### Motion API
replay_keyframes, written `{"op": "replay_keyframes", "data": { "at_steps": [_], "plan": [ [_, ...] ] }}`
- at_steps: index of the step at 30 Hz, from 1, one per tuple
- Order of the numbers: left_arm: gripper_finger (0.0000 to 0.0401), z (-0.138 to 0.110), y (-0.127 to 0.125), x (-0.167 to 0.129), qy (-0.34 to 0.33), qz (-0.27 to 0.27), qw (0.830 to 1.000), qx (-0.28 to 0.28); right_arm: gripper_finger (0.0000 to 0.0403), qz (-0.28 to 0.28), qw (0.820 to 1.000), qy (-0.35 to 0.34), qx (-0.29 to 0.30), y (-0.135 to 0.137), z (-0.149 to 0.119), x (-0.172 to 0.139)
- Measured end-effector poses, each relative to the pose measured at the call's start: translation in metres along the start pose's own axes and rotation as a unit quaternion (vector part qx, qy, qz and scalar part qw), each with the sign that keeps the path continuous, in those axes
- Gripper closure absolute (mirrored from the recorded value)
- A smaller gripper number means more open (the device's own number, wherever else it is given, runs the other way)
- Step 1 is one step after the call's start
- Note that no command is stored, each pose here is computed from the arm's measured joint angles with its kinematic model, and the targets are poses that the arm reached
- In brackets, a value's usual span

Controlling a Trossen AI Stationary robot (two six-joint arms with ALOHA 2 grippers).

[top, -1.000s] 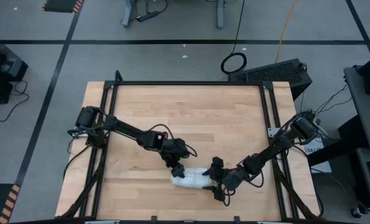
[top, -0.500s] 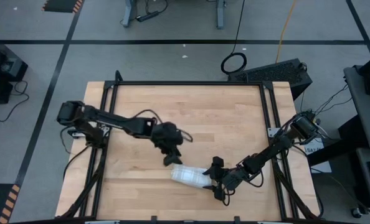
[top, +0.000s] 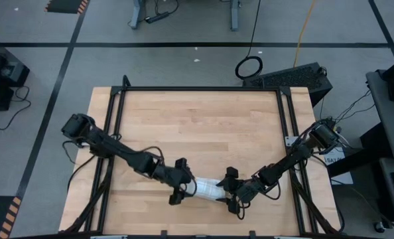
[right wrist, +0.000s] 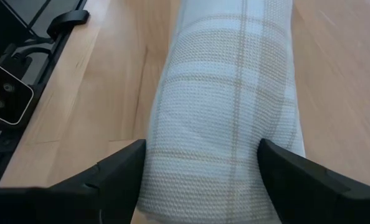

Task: Roll towel
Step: Roll the towel

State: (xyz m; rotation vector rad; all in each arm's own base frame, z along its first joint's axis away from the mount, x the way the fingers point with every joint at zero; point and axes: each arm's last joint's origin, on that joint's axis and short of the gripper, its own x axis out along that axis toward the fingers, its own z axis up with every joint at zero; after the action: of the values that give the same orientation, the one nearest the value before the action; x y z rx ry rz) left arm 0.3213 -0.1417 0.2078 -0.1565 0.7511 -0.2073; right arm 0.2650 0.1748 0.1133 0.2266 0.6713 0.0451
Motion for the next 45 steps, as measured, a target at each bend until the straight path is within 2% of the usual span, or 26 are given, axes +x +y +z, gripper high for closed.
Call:
{"op": "replay_keyframes", "data": {
  "at_steps": [2, 5, 12, 15, 20, 24, 29, 35, 40, 45],
  "plan": [
    [0.0018, -0.007, -0.002, 0.009, 0.009, 0.024, 1.0, 0.017, 0.0106, 0.0, 1.0, 0.0, -0.001, 0.0, 0.0, 0.0],
    [0.0004, -0.013, -0.004, 0.018, 0.015, 0.031, 0.999, 0.024, 0.0106, 0.001, 1.0, 0.001, -0.002, 0.0, 0.0, 0.0],
    [0.0005, -0.033, -0.008, 0.042, 0.053, 0.044, 0.997, 0.039, 0.0106, 0.0, 1.0, 0.003, -0.005, 0.0, 0.0, 0.0],
    [0.0005, -0.041, -0.009, 0.049, 0.06, 0.066, 0.995, 0.045, 0.0106, -0.001, 1.0, 0.004, -0.005, -0.001, -0.001, 0.0],
    [0.0005, -0.043, -0.009, 0.052, 0.055, 0.083, 0.995, 0.023, 0.0106, -0.001, 1.0, 0.002, -0.013, -0.001, 0.0, 0.0],
    [0.0005, -0.043, -0.008, 0.052, 0.063, 0.069, 0.995, 0.016, 0.0106, -0.001, 1.0, -0.009, -0.008, 0.0, 0.006, -0.007],
    [0.0006, -0.047, -0.008, 0.053, 0.079, 0.057, 0.995, -0.02, 0.0106, -0.003, 1.0, -0.01, 0.017, -0.002, 0.018, -0.023],
    [0.0035, -0.047, -0.008, 0.053, 0.077, 0.061, 0.995, -0.026, 0.0106, -0.004, 0.999, -0.008, 0.031, -0.003, 0.025, -0.037],
    [0.0063, -0.045, -0.008, 0.053, 0.064, 0.069, 0.995, -0.024, 0.0106, -0.008, 1.0, -0.004, 0.019, -0.003, 0.022, -0.031],
    [0.0068, -0.044, -0.008, 0.053, 0.059, 0.067, 0.996, -0.028, 0.0106, -0.01, 1.0, -0.002, 0.018, -0.003, 0.017, -0.024]
  ]
}}
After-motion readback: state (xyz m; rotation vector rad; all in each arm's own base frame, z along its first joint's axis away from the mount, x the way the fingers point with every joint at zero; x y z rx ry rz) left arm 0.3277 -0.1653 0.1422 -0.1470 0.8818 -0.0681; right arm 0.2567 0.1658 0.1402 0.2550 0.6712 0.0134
